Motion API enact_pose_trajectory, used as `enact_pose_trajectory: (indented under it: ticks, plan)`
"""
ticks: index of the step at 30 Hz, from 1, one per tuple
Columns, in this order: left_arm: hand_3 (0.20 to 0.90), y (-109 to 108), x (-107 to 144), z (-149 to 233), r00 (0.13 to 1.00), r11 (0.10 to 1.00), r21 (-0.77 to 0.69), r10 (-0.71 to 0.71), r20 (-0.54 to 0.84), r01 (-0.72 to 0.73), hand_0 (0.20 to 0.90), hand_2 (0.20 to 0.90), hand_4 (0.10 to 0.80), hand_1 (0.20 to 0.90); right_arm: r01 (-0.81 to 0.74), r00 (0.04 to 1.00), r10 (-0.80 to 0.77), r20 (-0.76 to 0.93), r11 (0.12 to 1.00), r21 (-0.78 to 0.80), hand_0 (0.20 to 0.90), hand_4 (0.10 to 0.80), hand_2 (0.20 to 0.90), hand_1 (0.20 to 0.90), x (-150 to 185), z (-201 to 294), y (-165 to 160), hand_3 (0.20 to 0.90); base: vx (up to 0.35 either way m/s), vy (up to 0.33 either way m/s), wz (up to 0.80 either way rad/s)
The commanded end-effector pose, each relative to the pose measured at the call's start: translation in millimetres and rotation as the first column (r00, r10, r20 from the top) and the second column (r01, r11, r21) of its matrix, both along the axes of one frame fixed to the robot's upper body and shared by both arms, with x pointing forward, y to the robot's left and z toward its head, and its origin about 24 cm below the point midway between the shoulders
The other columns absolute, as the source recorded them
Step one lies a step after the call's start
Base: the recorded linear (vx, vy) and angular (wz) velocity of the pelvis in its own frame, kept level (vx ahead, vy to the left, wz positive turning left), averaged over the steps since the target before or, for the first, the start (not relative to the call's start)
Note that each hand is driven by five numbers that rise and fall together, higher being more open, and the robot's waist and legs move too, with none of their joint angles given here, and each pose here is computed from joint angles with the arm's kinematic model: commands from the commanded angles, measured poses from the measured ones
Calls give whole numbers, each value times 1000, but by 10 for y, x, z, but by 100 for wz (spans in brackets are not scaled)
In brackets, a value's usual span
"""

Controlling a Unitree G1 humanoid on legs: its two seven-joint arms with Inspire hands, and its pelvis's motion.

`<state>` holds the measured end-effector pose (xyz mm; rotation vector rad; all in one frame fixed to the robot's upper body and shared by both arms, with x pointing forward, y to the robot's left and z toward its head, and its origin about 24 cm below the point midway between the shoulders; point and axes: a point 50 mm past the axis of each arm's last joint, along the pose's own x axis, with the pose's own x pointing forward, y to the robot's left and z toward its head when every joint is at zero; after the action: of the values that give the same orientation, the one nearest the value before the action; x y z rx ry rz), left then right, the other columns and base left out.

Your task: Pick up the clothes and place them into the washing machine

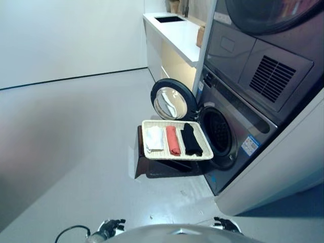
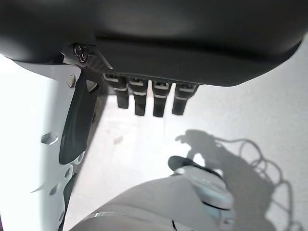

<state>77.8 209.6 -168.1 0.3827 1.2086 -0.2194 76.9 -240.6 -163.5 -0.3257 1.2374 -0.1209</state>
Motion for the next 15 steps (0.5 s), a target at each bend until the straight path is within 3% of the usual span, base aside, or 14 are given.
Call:
enact_pose_trajectory:
  ticks: [1, 6, 11, 15]
  plan:
    - [900, 62, 292, 83, 992, 999, 10, 46, 118, -48, 900, 900, 800, 900, 41, 998, -47, -44, 991, -126, 900, 800, 900, 900, -139, 73, -334, 900, 370, -168, 9]
    - [900, 86, 251, 78, 986, 994, 21, 102, 133, -106, 900, 900, 800, 900, 43, 996, -54, -72, 988, -150, 900, 800, 900, 900, -213, 74, -372, 900, 419, -216, 4]
    - [900, 35, 202, 56, 981, 989, 14, 146, 130, -149, 900, 900, 800, 900, 62, 993, -76, -91, 987, -146, 900, 800, 900, 900, -345, 57, -360, 900, 211, -278, 38]
    - [900, -236, 485, 112, 967, 991, -74, 126, 223, -112, 900, 900, 800, 900, 65, 997, -70, -23, 984, -165, 900, 800, 900, 900, -181, 90, -387, 900, 197, -358, 34]
